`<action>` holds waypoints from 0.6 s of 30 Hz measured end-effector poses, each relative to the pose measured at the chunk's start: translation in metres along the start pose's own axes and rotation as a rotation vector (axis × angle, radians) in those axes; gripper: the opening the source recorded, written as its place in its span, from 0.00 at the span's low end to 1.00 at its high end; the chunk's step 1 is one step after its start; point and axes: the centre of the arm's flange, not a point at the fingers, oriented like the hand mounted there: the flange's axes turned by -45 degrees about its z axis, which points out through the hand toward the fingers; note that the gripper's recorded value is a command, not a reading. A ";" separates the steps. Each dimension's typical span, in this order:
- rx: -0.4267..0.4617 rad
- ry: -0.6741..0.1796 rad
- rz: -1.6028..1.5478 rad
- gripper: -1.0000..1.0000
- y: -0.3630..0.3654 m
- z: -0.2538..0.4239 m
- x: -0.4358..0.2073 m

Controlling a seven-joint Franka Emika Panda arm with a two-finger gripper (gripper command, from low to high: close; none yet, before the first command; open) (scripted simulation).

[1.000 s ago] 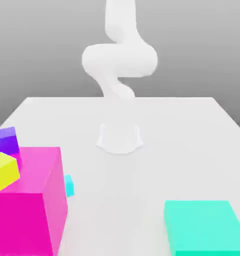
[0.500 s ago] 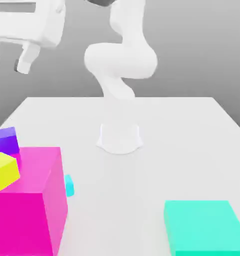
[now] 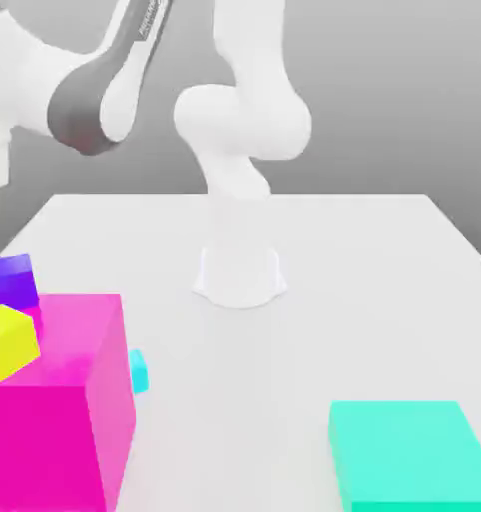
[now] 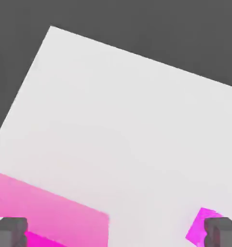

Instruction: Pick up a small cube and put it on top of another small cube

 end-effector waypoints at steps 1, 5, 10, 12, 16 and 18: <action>-0.008 -0.018 0.041 0.50 0.012 0.011 0.002; -0.031 -0.089 0.188 0.50 0.050 0.053 0.002; -0.042 -0.165 0.339 0.50 0.085 0.093 -0.010; -0.041 -0.187 0.387 0.50 0.095 0.104 -0.016; -0.031 -0.220 0.472 0.50 0.110 0.120 -0.028; -0.026 -0.206 0.468 0.50 0.106 0.119 -0.033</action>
